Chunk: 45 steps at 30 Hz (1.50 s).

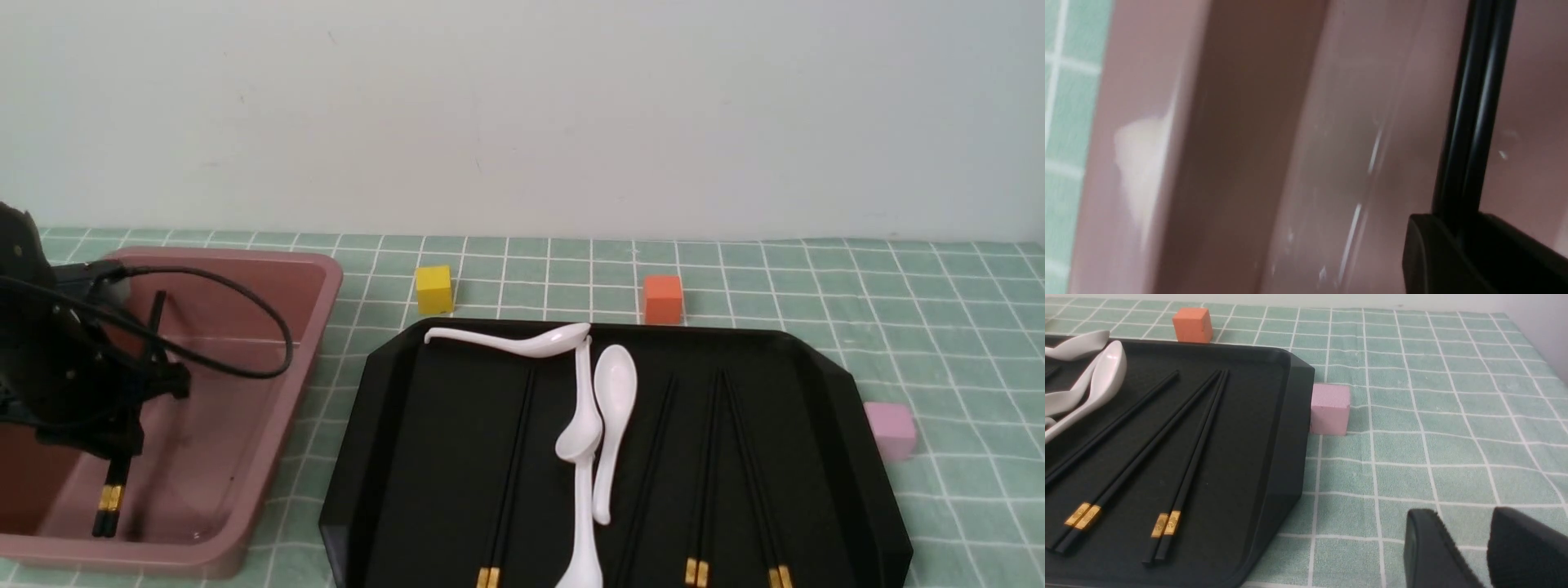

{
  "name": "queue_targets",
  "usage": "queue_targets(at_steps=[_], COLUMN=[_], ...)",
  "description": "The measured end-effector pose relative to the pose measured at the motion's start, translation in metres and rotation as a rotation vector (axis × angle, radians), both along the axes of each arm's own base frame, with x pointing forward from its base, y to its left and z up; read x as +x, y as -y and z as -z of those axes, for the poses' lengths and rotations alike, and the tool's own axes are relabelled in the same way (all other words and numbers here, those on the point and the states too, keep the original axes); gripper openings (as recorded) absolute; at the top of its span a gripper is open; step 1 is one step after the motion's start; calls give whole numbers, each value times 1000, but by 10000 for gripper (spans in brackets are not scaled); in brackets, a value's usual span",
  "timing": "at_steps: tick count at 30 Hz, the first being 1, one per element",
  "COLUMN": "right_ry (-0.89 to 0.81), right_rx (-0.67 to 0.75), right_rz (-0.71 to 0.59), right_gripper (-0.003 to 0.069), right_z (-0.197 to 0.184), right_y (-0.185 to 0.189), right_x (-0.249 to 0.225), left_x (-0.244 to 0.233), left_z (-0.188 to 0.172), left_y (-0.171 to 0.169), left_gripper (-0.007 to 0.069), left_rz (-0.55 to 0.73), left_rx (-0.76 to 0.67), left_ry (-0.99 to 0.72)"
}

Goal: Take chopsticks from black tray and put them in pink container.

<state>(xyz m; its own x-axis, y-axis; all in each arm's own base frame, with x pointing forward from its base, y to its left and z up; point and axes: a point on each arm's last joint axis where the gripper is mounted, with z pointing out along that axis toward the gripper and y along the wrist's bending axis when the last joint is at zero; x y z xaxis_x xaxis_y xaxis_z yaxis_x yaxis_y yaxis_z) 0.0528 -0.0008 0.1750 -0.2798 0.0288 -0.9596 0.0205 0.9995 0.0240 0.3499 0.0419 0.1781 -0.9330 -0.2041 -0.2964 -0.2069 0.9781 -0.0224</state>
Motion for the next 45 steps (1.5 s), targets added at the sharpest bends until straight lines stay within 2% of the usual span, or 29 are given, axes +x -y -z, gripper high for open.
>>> queue_targets(at_steps=[4,11,14,17,20,22,24,25,34,38,41,44,45], right_ry=[0,0,0,0,0,0,0,0,0,0,0,0,0], right_rx=[0,0,0,0,0,0,0,0,0,0,0,0,0], right_rz=[0,0,0,0,0,0,0,0,0,0,0,0,0], right_gripper=[240,240,240,240,240,240,240,240,240,240,240,240,240], right_z=[0,0,0,0,0,0,0,0,0,0,0,0,0], right_y=[0,0,0,0,0,0,0,0,0,0,0,0,0], right_x=[0,0,0,0,0,0,0,0,0,0,0,0,0], left_x=[4,3,-3,-13,-26,-36,-55,-61,-144,-185,-219,-239,-240], left_z=[1,-7,-20,-38,-61,-77,-103,-111,-172,-172,-157,-148,-145], left_y=[-1,-1,-1,0,4,6,11,13,38,51,61,66,66], left_gripper=[139,258,263,221,146,92,3,-13,-13,-13,-13,-13,-13], left_rz=[8,17,16,14,-1,-10,-16,-15,102,134,160,193,192], left_rx=[12,26,28,28,3,-17,-51,-63,-179,-252,-314,-313,-314], left_ry=[40,60,62,62,79,92,120,130,273,375,517,697,701])
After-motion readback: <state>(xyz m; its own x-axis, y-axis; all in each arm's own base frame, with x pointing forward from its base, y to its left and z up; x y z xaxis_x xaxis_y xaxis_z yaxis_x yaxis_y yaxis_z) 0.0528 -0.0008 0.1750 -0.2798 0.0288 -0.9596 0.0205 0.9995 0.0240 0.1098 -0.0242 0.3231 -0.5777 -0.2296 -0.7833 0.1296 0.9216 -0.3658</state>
